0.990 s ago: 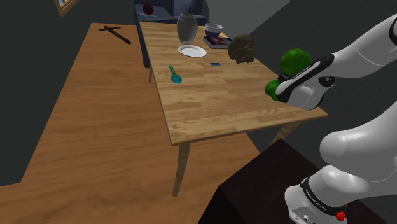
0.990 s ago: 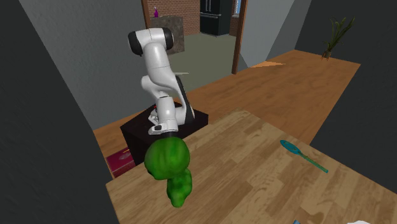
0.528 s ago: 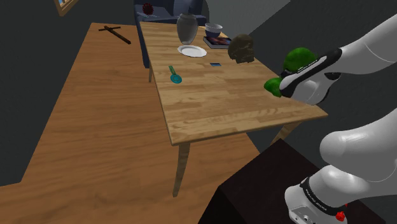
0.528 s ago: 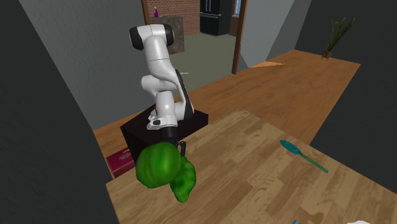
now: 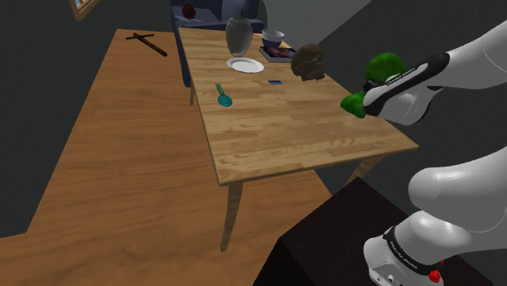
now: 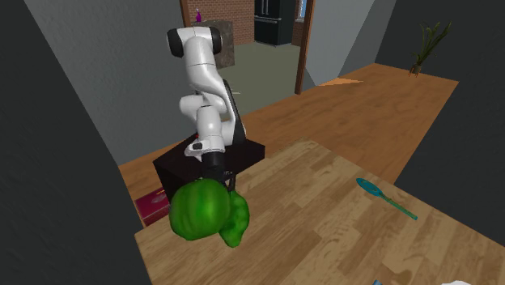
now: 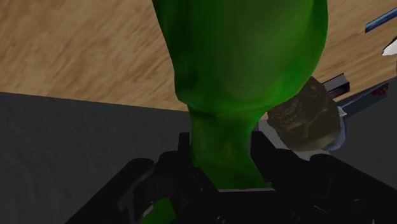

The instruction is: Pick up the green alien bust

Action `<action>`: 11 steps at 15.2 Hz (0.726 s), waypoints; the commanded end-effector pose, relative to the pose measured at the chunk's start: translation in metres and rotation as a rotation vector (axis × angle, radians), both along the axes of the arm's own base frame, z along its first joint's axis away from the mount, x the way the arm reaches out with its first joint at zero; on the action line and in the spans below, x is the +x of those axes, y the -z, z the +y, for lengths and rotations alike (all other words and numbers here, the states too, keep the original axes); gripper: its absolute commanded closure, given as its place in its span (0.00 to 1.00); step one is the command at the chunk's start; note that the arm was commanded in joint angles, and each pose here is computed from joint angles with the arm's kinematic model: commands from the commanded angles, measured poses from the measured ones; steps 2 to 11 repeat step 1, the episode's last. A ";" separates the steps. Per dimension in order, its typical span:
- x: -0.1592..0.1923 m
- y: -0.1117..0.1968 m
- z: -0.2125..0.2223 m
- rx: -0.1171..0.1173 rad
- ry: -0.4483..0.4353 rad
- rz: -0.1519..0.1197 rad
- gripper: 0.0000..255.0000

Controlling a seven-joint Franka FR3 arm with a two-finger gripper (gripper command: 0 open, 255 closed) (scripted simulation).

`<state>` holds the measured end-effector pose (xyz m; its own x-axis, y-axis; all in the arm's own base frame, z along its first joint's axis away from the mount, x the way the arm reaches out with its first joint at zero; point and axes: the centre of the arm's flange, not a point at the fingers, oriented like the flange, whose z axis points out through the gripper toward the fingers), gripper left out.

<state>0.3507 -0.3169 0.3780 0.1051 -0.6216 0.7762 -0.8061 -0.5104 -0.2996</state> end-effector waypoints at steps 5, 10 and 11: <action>0.001 -0.007 -0.001 -0.005 0.000 -0.004 1.00; 0.001 -0.007 -0.001 -0.005 0.000 -0.004 1.00; 0.001 -0.007 -0.001 -0.005 0.000 -0.004 1.00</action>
